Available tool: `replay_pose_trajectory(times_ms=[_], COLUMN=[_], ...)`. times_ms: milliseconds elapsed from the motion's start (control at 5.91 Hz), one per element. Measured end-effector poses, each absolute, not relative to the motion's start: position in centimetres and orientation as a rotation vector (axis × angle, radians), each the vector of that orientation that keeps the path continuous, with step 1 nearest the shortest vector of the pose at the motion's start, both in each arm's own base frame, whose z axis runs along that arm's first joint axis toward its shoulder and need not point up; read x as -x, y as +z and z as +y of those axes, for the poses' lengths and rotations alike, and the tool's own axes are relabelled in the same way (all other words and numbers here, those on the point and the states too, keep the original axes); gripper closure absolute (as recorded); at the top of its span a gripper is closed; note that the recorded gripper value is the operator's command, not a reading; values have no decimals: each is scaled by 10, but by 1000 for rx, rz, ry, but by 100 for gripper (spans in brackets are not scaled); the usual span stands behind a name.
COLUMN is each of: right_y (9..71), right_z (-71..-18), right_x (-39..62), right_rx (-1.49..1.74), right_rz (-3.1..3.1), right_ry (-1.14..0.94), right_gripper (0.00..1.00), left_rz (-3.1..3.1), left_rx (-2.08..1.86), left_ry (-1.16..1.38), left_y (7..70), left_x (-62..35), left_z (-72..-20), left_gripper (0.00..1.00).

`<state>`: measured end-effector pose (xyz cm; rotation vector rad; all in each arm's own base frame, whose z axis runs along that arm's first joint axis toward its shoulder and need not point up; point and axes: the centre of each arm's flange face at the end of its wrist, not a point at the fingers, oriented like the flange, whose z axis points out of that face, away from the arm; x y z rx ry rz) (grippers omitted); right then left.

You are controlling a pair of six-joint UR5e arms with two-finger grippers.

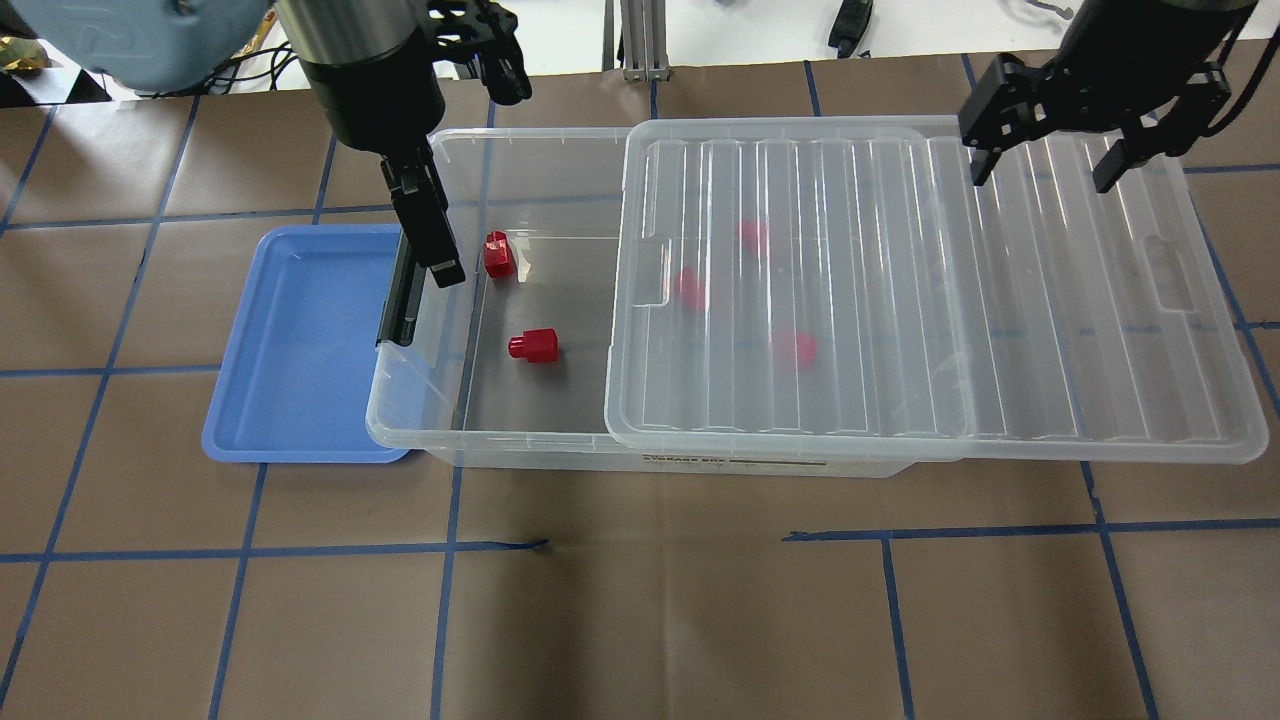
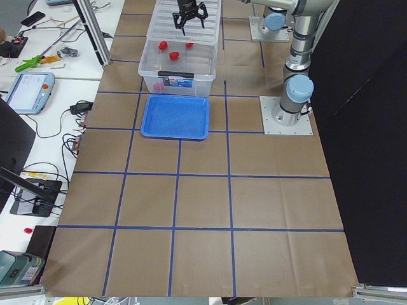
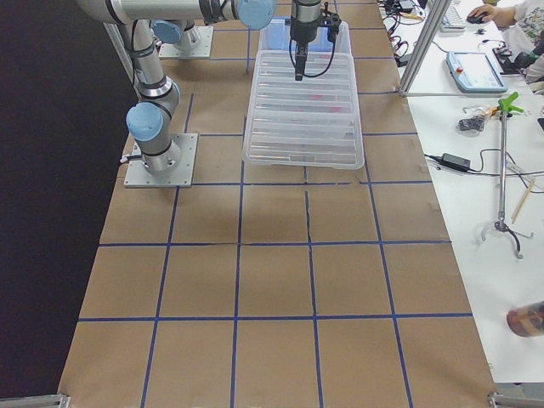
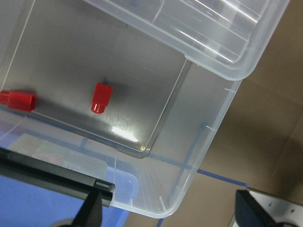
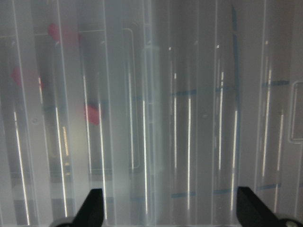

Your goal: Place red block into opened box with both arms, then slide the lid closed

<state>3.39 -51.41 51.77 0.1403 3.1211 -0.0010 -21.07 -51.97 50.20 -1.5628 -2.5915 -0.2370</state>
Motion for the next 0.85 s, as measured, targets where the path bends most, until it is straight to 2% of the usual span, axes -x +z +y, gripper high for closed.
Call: replay_pose_trajectory(times_ms=[508, 846], right_y=[497, 452], right_z=[-515, -521], right_x=[115, 213], right_rx=[18, 42], right_rz=[3140, 3156], right_ry=[35, 82], right_gripper=[0, 0], left_rz=[-3022, -3138], left_rx=[767, 332], left_ry=[-121, -28], left_y=[530, 529], left_x=[192, 178], left_z=[-509, -488], left_gripper=[2, 2])
